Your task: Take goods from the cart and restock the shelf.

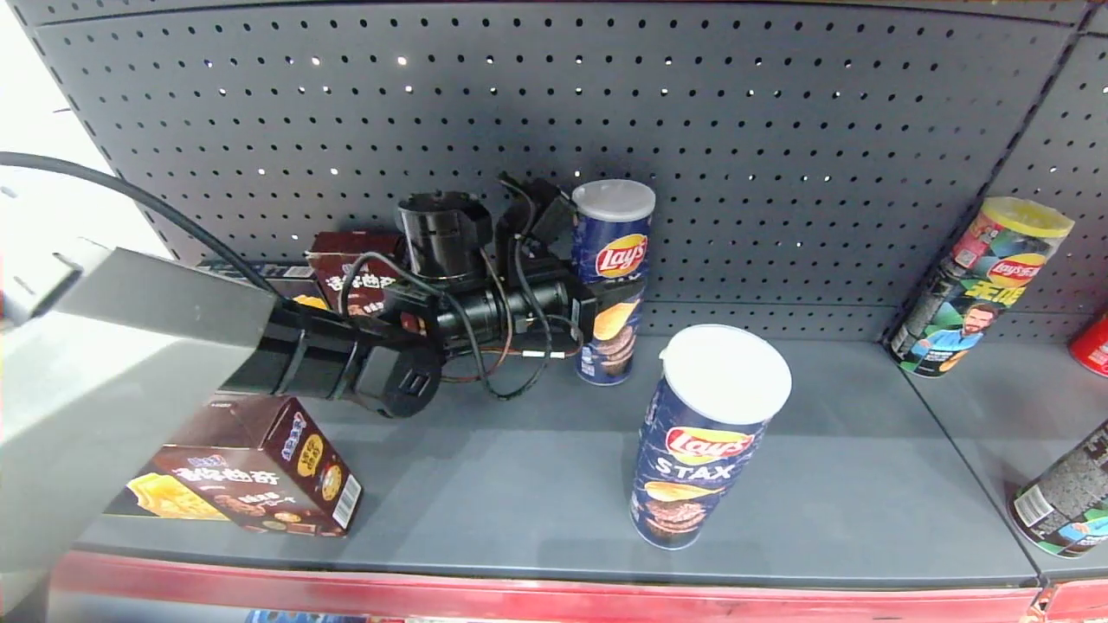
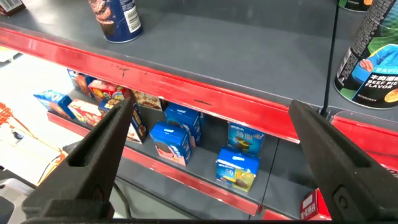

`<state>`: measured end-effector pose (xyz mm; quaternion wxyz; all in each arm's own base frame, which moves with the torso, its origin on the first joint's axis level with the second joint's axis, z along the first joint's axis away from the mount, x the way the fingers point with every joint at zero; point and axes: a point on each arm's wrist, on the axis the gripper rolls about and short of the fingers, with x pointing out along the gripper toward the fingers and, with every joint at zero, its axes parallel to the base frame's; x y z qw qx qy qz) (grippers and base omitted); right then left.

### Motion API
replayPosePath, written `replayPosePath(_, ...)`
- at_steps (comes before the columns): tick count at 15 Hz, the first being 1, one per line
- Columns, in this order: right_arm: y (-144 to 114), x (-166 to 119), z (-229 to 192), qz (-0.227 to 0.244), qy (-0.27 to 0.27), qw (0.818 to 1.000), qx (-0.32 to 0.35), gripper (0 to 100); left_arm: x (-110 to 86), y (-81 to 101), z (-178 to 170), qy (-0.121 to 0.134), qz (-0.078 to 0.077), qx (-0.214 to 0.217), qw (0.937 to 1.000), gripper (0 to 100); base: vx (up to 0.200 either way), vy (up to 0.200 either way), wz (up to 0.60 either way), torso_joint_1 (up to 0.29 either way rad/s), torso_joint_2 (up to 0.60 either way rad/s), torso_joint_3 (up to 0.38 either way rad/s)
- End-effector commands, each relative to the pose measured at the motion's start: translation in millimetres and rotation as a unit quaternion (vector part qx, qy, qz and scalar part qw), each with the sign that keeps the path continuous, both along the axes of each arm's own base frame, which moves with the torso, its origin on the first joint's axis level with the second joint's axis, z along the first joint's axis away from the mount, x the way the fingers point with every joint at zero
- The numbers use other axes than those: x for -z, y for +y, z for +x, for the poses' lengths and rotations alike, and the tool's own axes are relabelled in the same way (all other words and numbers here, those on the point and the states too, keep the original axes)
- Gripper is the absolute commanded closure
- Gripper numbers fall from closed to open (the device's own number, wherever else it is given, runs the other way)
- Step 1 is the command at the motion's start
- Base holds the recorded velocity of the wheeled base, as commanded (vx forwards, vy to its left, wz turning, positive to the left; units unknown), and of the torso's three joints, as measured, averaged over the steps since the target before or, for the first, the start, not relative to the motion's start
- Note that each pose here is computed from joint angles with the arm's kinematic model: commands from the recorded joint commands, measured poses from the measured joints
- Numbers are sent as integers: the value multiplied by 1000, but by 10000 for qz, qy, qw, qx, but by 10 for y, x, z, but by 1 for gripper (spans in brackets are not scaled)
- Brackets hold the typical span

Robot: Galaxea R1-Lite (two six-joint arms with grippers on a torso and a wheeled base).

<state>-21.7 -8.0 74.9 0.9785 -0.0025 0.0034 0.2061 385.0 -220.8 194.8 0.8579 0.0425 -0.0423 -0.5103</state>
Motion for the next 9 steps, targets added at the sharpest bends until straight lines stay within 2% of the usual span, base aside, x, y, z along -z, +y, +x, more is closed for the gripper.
replayPosePath(1,0,1,1,1,9,10000,-3,0,169,-93,147,21,9,19,10000,100,0,0,0,0,0,0)
replayPosePath(5,0,1,1,-6,6,10000,-3,0,209,-166,268,-87,-42,34,9999,100,0,0,0,0,0,0)
replayPosePath(8,0,1,1,-6,6,10000,-3,0,251,-188,293,-114,-13,40,9999,100,0,0,0,0,0,0)
replayPosePath(9,0,1,1,1,9,10000,-3,0,244,-195,291,-128,-13,47,9999,0,0,0,0,0,0,0)
